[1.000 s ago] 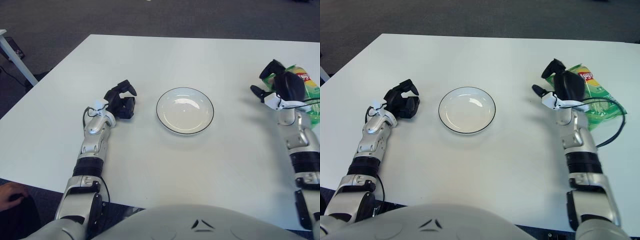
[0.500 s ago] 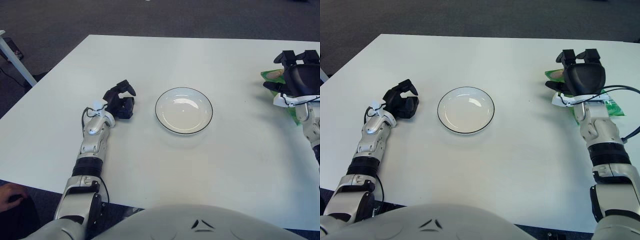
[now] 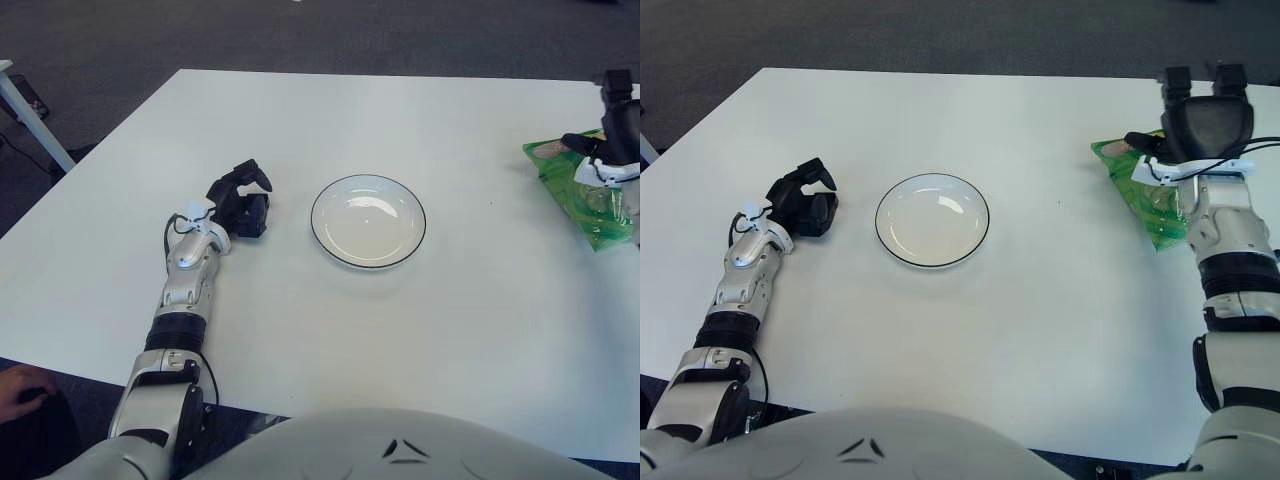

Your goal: Put the snack into the plate.

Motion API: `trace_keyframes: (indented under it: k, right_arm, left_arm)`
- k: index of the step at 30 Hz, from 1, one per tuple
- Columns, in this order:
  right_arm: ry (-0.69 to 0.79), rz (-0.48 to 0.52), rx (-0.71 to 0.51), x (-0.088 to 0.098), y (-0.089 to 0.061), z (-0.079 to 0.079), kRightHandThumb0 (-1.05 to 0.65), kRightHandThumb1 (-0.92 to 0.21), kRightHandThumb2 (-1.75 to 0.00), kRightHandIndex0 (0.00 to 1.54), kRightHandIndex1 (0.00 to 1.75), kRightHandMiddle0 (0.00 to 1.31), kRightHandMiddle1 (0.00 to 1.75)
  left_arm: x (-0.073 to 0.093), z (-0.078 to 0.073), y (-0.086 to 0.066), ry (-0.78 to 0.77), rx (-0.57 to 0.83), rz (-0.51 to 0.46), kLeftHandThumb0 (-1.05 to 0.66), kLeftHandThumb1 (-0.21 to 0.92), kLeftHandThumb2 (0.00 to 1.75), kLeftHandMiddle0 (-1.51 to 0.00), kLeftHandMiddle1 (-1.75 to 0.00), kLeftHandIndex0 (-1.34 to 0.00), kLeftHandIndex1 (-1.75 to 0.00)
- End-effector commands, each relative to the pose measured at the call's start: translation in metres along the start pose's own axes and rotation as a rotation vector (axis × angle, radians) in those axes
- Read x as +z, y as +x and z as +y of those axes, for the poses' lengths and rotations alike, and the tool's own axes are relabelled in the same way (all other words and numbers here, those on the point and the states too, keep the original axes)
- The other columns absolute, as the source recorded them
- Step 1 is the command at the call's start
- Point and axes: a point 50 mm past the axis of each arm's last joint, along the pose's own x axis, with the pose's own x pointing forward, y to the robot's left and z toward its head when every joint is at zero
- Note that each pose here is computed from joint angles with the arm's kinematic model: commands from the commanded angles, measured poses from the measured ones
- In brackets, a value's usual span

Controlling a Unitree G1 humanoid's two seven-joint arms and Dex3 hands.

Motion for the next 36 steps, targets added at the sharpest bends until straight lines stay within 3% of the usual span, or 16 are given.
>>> trace_keyframes:
  k: [1, 10, 24, 28, 36]
  right_arm:
    - [-0.006, 0.022, -0.008, -0.009, 0.002, -0.002, -1.04, -0.92, -0.91, 0.0, 0.01, 0.0, 0.09]
    - [0.06, 0.088, 0.054, -0.02, 0.003, -0.003, -1.05, -0.92, -0.9, 0.0, 0.0, 0.0, 0.0]
    - [0.201, 0.26, 0.278, -0.035, -0.007, 0.02, -1.05, -0.92, -0.97, 0.0, 0.0, 0.0, 0.0]
    - [0.254, 0.284, 0.346, -0.034, -0.013, 0.024, -1.05, -0.92, -0.99, 0.0, 0.0, 0.0, 0.0]
    - [0.309, 0.297, 0.431, -0.025, -0.02, 0.018, -1.04, -0.92, -1.02, 0.0, 0.0, 0.0, 0.0]
  left_arm:
    - [-0.045, -0.009, -0.03, -0.084, 0.027, 0.172, -0.51, 0.26, 1.39, -1.34, -1.75, -0.67, -1.75]
    - [-0.046, -0.008, -0.03, -0.088, 0.022, 0.176, -0.51, 0.26, 1.39, -1.34, -1.75, -0.67, -1.75]
    - [-0.045, -0.007, -0.031, -0.091, 0.027, 0.172, -0.5, 0.26, 1.39, -1.34, -1.75, -0.66, -1.75]
    - [-0.044, -0.006, -0.031, -0.09, 0.028, 0.172, -0.5, 0.26, 1.39, -1.34, -1.75, -0.66, -1.75]
    - [-0.044, -0.003, -0.031, -0.089, 0.024, 0.178, -0.5, 0.26, 1.39, -1.34, -1.75, -0.66, -1.75]
